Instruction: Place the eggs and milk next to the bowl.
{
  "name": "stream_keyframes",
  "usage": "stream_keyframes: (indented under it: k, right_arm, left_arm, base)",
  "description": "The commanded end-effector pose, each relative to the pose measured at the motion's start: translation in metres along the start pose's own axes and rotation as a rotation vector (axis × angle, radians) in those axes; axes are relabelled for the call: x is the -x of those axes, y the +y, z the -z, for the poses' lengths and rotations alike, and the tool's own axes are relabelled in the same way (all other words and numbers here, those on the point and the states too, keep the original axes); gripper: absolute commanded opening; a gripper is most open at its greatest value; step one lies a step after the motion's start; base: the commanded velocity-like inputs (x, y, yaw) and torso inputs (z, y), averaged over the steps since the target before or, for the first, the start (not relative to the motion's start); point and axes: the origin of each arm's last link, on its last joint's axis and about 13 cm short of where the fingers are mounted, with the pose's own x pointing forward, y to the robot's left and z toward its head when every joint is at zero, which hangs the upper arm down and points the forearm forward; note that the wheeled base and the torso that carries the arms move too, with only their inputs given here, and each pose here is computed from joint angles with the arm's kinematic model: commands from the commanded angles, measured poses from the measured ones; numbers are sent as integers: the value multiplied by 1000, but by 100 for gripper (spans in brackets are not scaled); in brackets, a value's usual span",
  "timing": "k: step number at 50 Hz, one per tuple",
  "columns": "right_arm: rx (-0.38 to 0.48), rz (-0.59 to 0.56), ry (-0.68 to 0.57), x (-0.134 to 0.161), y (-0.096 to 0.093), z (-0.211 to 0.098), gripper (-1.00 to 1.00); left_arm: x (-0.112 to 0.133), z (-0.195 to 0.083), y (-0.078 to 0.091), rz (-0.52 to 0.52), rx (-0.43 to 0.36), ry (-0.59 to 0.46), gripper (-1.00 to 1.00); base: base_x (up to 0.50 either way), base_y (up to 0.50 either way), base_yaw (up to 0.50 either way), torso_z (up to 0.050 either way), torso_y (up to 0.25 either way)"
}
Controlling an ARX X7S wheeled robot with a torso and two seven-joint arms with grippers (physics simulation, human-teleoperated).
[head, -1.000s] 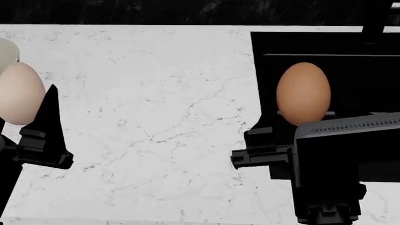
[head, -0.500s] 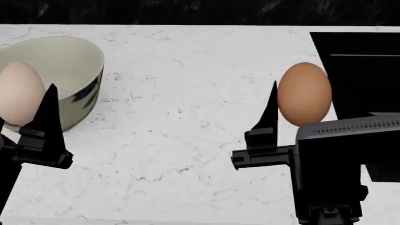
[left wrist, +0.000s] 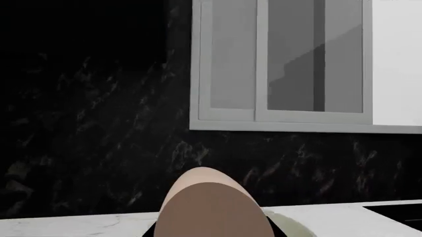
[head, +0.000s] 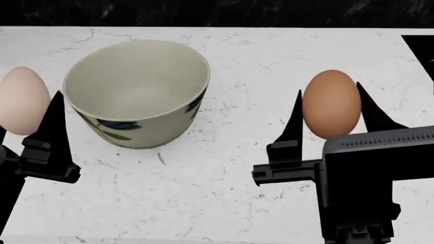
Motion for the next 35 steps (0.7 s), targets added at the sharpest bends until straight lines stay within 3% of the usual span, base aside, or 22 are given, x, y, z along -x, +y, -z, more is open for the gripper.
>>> stream_keyframes:
  k: [1,12,26,35]
  right_arm:
    - [8,-1,-16,-1,-3,-1,-100]
    - [1,5,-13,-1,-3,0,-100]
    - [-13,9,-12,0,-4,-2,-100]
    - [-12,7,-7,0,-4,-1,-100]
  left_arm:
    - [-4,-2,0,-9,43,-22,-100]
    - [-4,-2,0,-6,40,-21,-100]
    - [-4,-2,-1,-7,38,-25,-100]
    - [-3,-2,-1,-7,39,-24,-100]
  base:
    - [-1,500,0,0,0]
    - [-1,450,0,0,0]
    - [0,0,0,0,0]
    - [227,0,0,0,0]
